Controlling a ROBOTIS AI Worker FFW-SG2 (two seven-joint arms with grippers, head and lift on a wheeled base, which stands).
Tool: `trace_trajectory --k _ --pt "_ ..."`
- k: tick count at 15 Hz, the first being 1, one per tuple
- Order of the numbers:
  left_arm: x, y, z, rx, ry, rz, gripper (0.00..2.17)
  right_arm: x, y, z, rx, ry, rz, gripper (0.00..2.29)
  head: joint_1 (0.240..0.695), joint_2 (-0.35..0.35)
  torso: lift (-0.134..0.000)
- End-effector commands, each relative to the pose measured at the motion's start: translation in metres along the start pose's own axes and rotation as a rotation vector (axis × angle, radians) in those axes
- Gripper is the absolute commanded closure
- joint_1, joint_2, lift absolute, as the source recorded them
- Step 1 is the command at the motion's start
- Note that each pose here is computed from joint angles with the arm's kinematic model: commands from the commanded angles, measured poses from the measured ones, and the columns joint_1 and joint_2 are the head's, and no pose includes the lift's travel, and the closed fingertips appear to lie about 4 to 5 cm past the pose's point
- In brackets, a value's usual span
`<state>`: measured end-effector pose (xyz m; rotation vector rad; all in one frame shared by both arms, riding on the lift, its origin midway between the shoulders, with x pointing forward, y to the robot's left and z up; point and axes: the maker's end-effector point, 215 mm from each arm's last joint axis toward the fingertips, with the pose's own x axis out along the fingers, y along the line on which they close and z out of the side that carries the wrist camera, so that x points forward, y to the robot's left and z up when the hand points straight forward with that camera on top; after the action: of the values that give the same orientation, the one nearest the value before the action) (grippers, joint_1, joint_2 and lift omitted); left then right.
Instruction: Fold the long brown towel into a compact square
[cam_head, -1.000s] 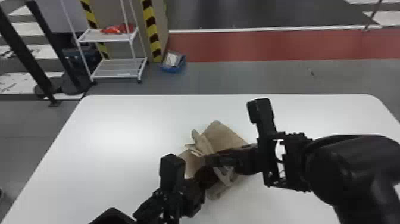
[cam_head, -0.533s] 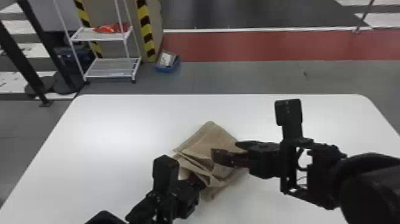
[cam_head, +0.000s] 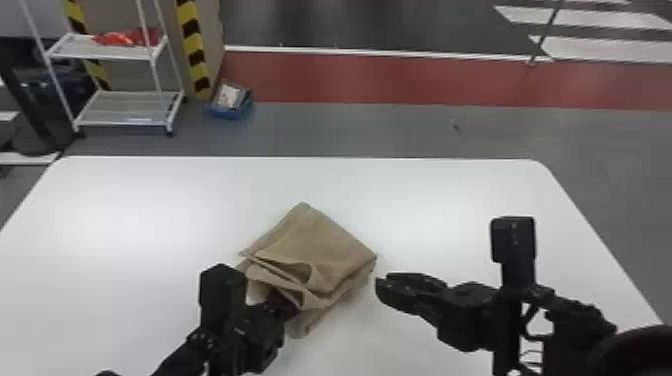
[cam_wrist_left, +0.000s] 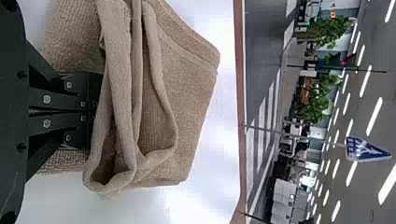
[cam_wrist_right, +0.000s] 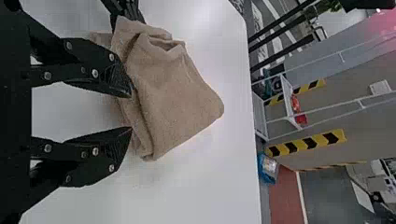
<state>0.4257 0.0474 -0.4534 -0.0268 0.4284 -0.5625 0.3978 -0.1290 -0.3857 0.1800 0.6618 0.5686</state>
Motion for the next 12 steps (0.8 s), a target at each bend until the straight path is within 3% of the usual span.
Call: trace_trajectory --k 1,3,6,12 --pt "-0.002 -0.003 -0.001 -0.001 0.0 -0.004 1.92 0.01 -0.016 -0.005 0.001 -0.039 -0.023 2.12 0.695 -0.107 -0.125" --pt "-0.001 -0.01 -0.001 0.0 0.001 -0.016 1.92 0.028 -0.017 -0.002 -0.001 -0.077 0.007 2.12 0.695 -0.121 -0.125" --pt "-0.002 -0.012 0.003 0.004 -0.007 -0.018 1.92 0.045 -0.019 -0.014 -0.004 -0.052 0.009 2.12 0.695 -0.116 -0.125" --pt "-0.003 -0.004 0.006 0.006 -0.009 -0.006 1.92 0.046 -0.028 -0.012 -0.001 -0.079 -0.008 2.12 0.695 -0.102 -0.125"
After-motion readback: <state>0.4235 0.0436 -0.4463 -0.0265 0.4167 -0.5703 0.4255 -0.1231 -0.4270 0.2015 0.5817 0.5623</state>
